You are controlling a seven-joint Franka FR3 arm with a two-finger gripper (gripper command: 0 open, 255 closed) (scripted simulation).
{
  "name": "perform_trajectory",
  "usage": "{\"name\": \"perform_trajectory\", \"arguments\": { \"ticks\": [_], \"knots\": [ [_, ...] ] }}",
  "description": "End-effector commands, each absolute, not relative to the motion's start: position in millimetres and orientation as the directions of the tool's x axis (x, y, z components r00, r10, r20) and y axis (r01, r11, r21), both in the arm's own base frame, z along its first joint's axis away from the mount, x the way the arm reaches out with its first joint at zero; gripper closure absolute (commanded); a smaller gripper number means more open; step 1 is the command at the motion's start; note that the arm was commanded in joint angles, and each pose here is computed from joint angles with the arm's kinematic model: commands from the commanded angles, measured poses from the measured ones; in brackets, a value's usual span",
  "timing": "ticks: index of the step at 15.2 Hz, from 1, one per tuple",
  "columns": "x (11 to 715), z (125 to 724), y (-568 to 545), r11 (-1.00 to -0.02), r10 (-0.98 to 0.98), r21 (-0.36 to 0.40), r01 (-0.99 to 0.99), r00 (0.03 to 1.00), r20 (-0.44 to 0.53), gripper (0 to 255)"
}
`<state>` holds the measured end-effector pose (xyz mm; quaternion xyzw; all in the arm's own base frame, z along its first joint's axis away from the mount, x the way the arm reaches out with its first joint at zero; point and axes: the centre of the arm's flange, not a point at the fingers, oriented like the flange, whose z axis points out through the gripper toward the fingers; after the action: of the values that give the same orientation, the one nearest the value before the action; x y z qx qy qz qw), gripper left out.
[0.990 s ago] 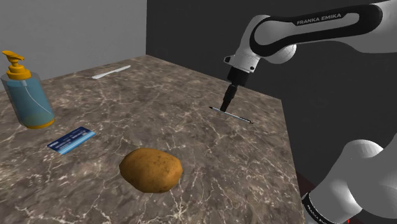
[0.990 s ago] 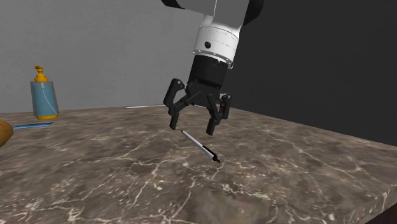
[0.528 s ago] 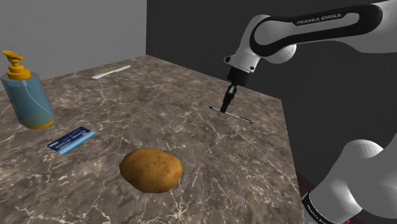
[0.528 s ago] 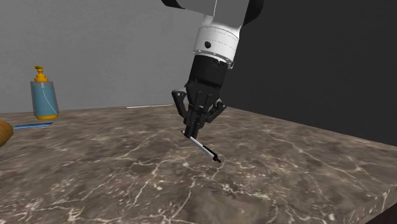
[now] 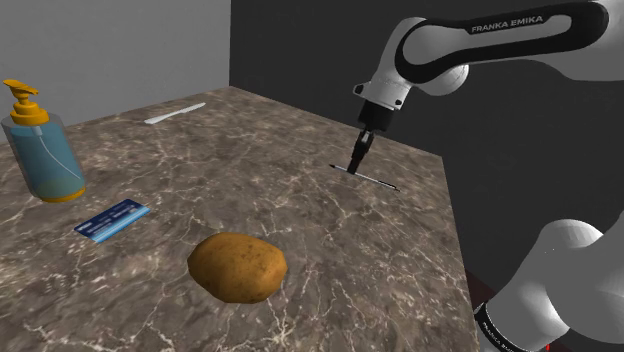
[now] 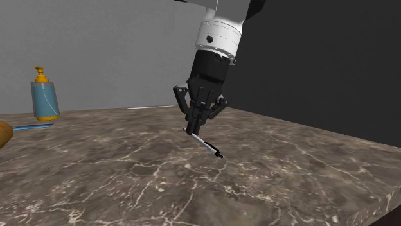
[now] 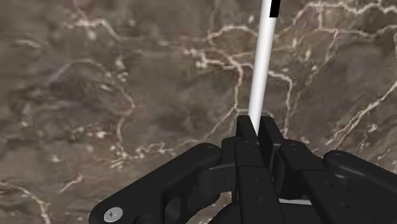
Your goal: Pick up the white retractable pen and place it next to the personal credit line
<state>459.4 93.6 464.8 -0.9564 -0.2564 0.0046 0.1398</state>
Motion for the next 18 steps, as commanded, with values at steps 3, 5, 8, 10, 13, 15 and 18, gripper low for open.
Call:
{"name": "perform_trajectory", "arguments": {
  "ticks": [3, 5, 8, 10, 13, 15, 18],
  "knots": [
    [459.7, 485.6, 93.2, -0.829, 0.492, -0.270, 0.489, 0.868, 0.063, 255],
    [459.7, 496.2, 93.2, -0.829, 0.492, -0.270, 0.489, 0.868, 0.063, 255],
    [459.7, 512.0, 93.2, -0.829, 0.492, -0.270, 0.489, 0.868, 0.063, 255],
    [459.7, 522.6, 93.2, -0.829, 0.492, -0.270, 0.489, 0.868, 0.063, 255],
    [459.6, 535.2, 93.2, -0.829, 0.492, -0.270, 0.489, 0.868, 0.063, 255],
    [465.3, 535.4, 119.0, -0.829, 0.492, -0.270, 0.489, 0.868, 0.063, 255],
    [473.7, 535.9, 157.7, -0.829, 0.492, -0.270, 0.489, 0.868, 0.063, 255]
  ]
}}
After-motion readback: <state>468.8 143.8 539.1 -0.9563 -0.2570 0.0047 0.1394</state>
